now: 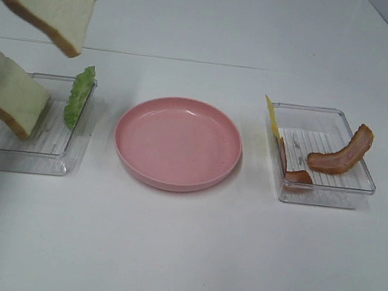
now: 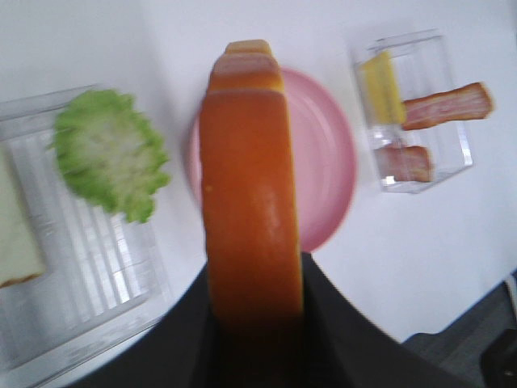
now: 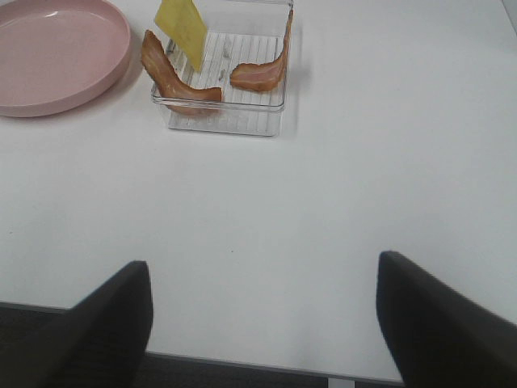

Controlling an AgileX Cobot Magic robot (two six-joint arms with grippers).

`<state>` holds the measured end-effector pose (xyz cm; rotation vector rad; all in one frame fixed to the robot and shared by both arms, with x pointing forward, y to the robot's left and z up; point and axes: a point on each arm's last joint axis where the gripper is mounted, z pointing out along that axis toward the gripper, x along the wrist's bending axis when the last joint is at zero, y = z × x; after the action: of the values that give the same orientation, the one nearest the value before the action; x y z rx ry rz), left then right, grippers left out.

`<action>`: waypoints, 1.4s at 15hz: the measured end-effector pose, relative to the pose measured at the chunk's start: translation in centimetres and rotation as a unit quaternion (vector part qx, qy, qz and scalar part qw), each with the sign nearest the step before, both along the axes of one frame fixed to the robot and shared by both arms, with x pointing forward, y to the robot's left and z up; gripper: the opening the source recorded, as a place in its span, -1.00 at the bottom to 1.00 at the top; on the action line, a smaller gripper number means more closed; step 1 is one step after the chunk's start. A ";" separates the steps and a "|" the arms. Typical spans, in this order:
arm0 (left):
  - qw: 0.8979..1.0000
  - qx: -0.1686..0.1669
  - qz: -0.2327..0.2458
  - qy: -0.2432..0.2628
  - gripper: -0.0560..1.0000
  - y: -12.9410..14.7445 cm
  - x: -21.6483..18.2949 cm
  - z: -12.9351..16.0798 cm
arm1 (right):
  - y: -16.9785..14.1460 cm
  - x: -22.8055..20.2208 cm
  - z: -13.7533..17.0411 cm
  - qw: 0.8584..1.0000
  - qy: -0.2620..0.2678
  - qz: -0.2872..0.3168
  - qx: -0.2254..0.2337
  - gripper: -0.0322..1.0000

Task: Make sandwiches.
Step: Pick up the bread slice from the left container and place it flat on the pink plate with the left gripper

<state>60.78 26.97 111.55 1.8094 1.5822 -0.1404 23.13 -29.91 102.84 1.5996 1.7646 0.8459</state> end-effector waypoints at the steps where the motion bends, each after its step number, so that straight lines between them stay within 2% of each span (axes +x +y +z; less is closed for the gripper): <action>1: 0.999 -0.023 -0.024 -0.004 -0.51 -1.7 0.2 -0.2 | 0.0 0.0 0.0 1.000 0.000 0.000 0.000 0.52; 2: 0.998 -0.037 -0.048 0.005 -0.51 -3.9 0.8 -1.2 | 0.0 0.0 0.0 1.000 0.000 0.000 0.000 0.52; 3: 0.998 -0.038 -0.055 0.007 -0.51 -4.9 1.1 -1.8 | 0.0 0.0 0.0 1.000 0.000 0.000 0.000 0.52; 5: 0.996 -0.035 -0.076 0.028 -0.51 -8.9 2.6 -5.7 | 0.0 0.0 0.0 1.000 0.000 0.000 0.000 0.52; 9: 0.993 -0.032 -0.071 0.090 -0.51 -12.9 4.4 -12.8 | 0.0 0.0 0.0 1.000 0.000 0.000 0.000 0.52; 10: 0.991 -0.040 -0.067 0.108 -0.51 -14.1 4.6 -14.8 | 0.0 0.0 0.0 1.000 0.000 0.000 0.000 0.52; 13: 0.988 -0.070 -0.053 0.129 -0.51 -15.6 5.2 -18.2 | 0.0 0.0 0.0 1.000 0.000 0.000 0.000 0.52; 15: 0.987 -0.074 -0.040 0.138 -0.51 -15.7 5.6 -19.7 | 0.0 0.0 0.0 1.000 0.000 0.000 0.000 0.52; 21: 0.984 -0.082 -0.032 0.156 -0.51 -16.0 5.9 -21.4 | 0.0 0.0 0.0 1.000 0.000 0.000 0.000 0.52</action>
<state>66.66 11.01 90.16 1.7719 1.6679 -0.5933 23.13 -29.91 102.84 1.5996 1.7646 0.8459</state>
